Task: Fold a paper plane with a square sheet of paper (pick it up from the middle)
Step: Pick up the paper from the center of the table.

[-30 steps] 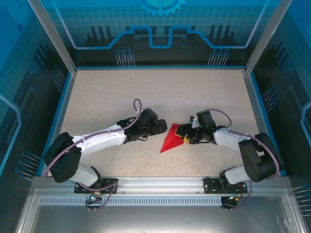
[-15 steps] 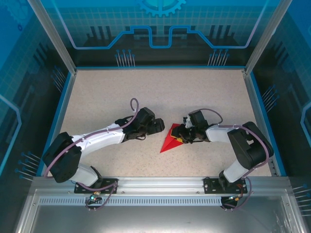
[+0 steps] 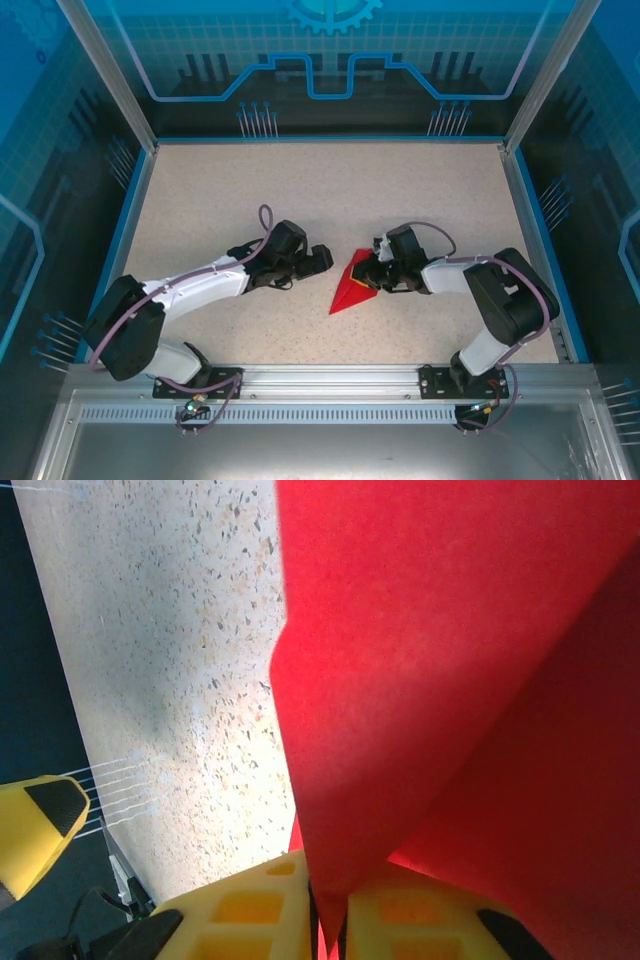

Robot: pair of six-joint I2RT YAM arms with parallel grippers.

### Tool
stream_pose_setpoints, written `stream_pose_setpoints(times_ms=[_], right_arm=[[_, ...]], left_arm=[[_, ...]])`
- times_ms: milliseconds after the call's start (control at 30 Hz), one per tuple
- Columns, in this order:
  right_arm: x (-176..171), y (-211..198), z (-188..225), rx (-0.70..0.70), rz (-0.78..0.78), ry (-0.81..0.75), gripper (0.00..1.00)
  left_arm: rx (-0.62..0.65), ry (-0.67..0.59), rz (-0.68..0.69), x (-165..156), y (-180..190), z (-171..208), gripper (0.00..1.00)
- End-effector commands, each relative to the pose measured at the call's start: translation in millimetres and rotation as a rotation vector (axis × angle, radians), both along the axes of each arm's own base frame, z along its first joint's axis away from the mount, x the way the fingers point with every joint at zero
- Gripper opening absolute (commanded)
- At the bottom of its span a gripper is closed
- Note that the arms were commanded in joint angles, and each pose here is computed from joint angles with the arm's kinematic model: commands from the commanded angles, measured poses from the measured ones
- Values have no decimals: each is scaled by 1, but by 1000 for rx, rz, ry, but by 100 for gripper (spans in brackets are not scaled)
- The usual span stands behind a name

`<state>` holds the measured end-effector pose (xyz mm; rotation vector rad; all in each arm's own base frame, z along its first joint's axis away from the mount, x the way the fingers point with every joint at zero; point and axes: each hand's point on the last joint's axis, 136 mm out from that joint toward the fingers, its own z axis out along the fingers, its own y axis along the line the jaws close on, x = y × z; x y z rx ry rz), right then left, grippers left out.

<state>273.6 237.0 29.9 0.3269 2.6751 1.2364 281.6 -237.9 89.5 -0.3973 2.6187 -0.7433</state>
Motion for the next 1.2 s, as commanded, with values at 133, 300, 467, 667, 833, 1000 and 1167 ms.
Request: stream_pose_setpoints(times_ms=[133,300,467,667,833,1000,1167], right_arm=[[5,1,32,15,10,-91,26],[5,-2,29,14,-24,-63,36],[4,-4,14,-8,-37,-11,34],[2,0,4,-8,-16,-2,30],[4,8,4,-1,20,-31,20],[15,9,21,64,22,-98,5],[27,2,73,185,34,-199,4]], left_arm=[[-146,32,-41,-8,-8,12,99],[-145,37,-36,-9,-5,9,99],[-145,43,-36,-10,-6,7,99],[-147,48,-36,-9,-6,6,99],[-168,53,-48,-9,-11,6,99],[-230,73,-56,-9,-16,8,99],[-337,93,-58,-8,-18,16,99]])
